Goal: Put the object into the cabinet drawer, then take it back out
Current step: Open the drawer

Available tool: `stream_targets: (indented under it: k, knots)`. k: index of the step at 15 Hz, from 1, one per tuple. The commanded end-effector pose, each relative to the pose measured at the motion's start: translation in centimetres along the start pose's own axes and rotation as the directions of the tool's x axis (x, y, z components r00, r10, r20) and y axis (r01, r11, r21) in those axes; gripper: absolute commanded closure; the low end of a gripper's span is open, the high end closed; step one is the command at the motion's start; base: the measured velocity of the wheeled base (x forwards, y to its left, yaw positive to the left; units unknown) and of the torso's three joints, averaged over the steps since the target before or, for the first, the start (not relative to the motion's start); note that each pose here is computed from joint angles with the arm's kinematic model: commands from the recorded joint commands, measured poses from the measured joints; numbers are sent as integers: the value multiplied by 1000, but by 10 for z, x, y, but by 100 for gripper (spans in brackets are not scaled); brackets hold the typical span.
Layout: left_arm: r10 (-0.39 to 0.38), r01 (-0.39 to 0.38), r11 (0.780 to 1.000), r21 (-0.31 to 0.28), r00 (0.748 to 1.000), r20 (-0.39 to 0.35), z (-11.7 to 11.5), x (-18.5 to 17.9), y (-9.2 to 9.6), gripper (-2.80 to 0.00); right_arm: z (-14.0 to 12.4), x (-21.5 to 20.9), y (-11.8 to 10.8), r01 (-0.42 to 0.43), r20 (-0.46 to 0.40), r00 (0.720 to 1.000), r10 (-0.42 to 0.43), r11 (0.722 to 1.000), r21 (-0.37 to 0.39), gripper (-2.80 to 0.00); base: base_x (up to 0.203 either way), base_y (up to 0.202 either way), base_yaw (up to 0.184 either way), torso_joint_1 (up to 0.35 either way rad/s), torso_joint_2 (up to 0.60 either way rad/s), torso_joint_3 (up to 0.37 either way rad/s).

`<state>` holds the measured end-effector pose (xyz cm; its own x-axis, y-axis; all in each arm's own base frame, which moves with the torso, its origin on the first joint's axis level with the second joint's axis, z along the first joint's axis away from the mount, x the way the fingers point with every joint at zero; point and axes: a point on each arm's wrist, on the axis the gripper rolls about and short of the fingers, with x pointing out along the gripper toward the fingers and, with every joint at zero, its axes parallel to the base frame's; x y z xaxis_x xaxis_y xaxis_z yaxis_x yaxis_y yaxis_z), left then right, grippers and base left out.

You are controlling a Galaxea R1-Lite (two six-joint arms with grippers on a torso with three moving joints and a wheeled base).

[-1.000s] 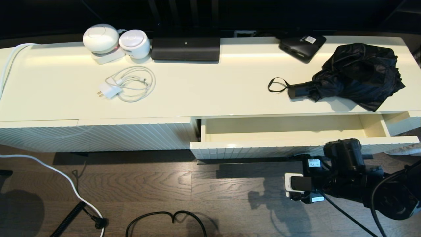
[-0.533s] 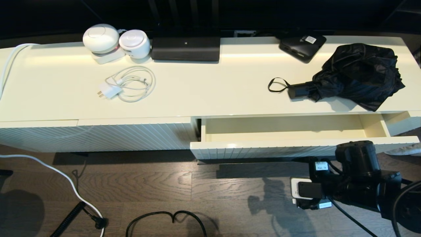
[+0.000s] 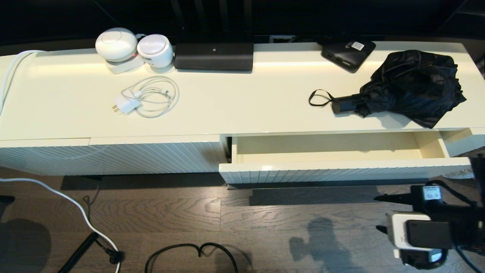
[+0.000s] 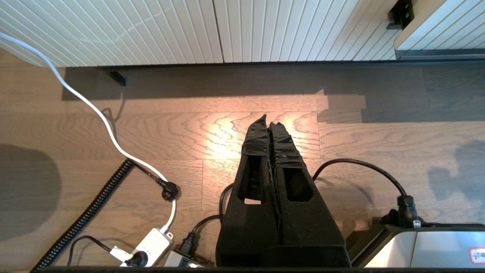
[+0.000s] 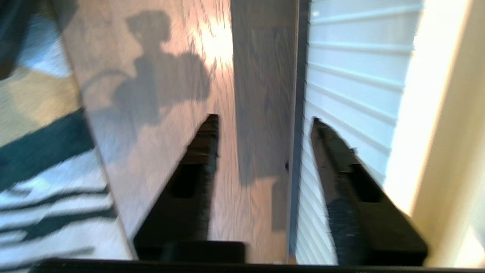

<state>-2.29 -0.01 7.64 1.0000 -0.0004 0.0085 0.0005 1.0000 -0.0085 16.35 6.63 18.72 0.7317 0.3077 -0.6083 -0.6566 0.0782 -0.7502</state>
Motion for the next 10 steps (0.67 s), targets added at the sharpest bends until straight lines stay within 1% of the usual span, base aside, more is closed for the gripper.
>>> stream_targets:
  k: [1,3,5,7,10]
  knots:
    - [0,0,1000,0,1000,4,0,0,0,0,5,-59,-3,82,24,996,-82,997,-9,0,0,0,0,0,0,0]
    - [0,0,1000,-1,1000,2,0,0,0,0,6,-71,-8,132,23,991,-132,991,1,0,0,0,0,0,0,0]
    - [0,0,1000,0,1000,2,0,0,0,0,7,-64,-16,144,19,989,-144,990,7,0,0,0,0,0,0,0]
    - [0,0,1000,-1,1000,3,0,0,0,0,9,-45,-27,163,12,986,-163,986,19,0,0,0,0,0,0,0]
    - [0,0,1000,-1,1000,3,0,0,0,0,13,-2,-43,166,9,986,-166,985,43,0,0,0,0,0,0,0]
